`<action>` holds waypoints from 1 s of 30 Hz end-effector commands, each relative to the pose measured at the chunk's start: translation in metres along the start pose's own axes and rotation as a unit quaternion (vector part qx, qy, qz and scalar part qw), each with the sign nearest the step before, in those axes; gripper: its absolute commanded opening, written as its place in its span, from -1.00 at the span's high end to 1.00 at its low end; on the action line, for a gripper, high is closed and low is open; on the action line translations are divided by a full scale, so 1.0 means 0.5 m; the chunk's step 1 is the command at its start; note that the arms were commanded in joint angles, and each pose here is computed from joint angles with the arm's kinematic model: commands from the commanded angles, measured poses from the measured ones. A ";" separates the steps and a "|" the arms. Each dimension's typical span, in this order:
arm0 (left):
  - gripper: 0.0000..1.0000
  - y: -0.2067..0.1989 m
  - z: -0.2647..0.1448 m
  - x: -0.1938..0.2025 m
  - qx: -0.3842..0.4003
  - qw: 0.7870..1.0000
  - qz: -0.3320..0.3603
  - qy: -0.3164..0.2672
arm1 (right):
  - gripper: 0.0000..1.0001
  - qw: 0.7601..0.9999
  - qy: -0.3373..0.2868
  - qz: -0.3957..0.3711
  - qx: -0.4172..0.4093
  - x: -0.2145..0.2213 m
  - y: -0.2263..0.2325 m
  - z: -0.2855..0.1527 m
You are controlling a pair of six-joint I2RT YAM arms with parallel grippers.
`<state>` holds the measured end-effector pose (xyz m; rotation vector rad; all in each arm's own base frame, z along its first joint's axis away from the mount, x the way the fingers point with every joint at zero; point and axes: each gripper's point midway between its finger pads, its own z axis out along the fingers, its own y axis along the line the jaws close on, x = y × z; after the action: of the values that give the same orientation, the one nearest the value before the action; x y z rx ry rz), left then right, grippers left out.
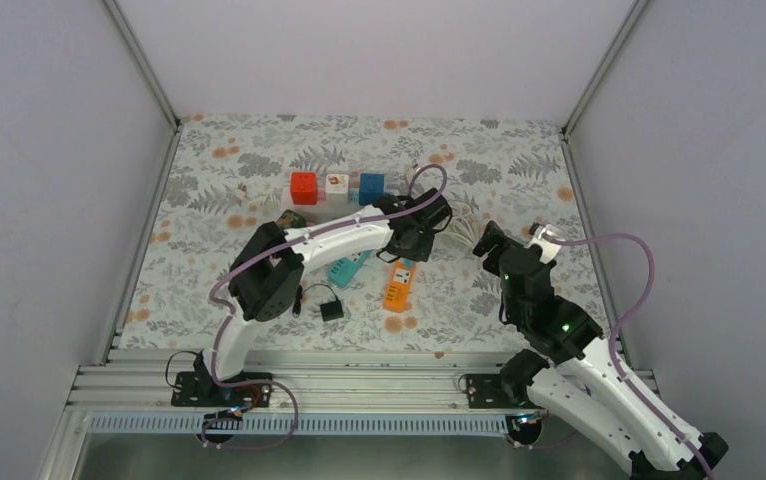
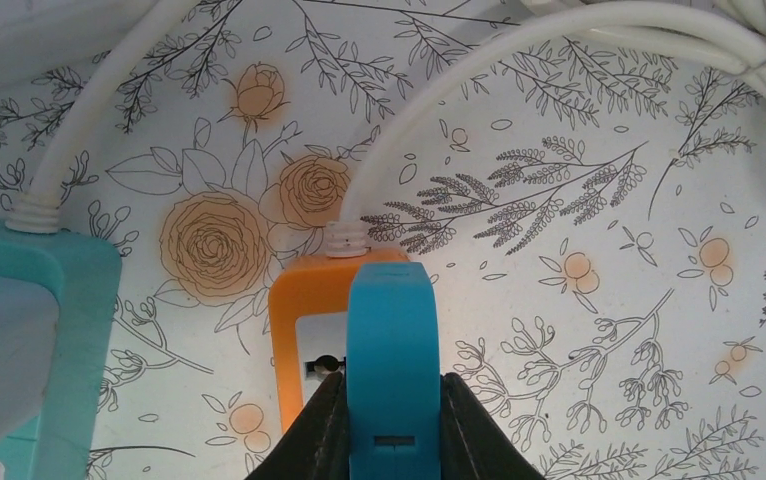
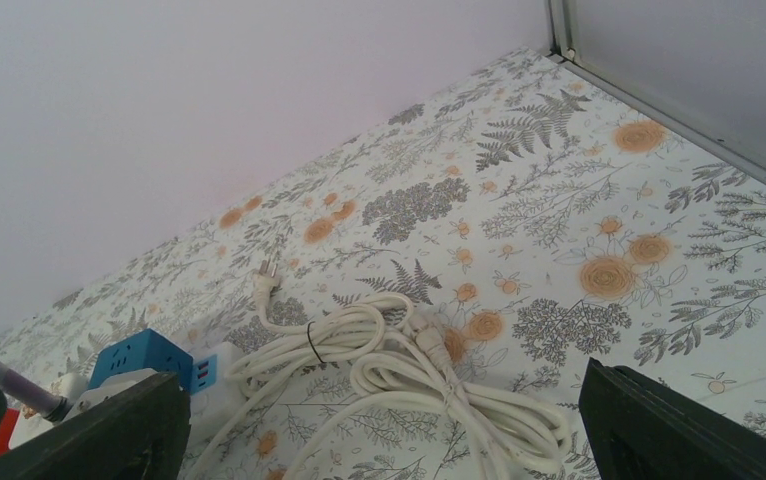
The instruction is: Insert the plug
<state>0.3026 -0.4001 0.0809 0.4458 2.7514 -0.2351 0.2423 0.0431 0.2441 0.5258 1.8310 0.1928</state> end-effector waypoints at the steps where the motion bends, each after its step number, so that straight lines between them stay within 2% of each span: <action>1: 0.95 0.017 0.081 0.091 -0.012 0.996 -0.034 0.076 | -1.00 1.000 -0.015 0.011 0.011 -0.009 -0.008 0.003; 12: 0.93 0.015 0.074 0.073 -0.034 0.995 -0.060 0.071 | -1.00 1.000 -0.014 0.011 0.008 -0.010 -0.005 0.002; 19: 0.41 -0.027 0.002 0.006 0.012 0.998 -0.049 0.024 | -1.00 1.000 -0.003 -0.001 0.024 -0.015 -0.006 0.001; 24: 0.06 -0.032 -0.098 -0.055 0.038 0.997 -0.049 -0.047 | -1.00 0.999 0.017 -0.025 -0.033 -0.010 0.042 0.001; 27: -0.05 0.001 -0.153 -0.077 0.036 0.993 -0.055 -0.099 | -1.00 0.995 0.040 -0.036 -0.083 0.005 0.084 0.001; 30: -0.11 0.085 -0.214 -0.094 0.008 0.984 -0.083 -0.157 | -0.99 0.987 0.075 -0.065 -0.130 0.039 0.133 0.011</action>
<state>0.3037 -0.3935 0.1298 0.2953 2.6778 -0.3358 0.2501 0.0734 0.2407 0.3713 1.9231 0.2564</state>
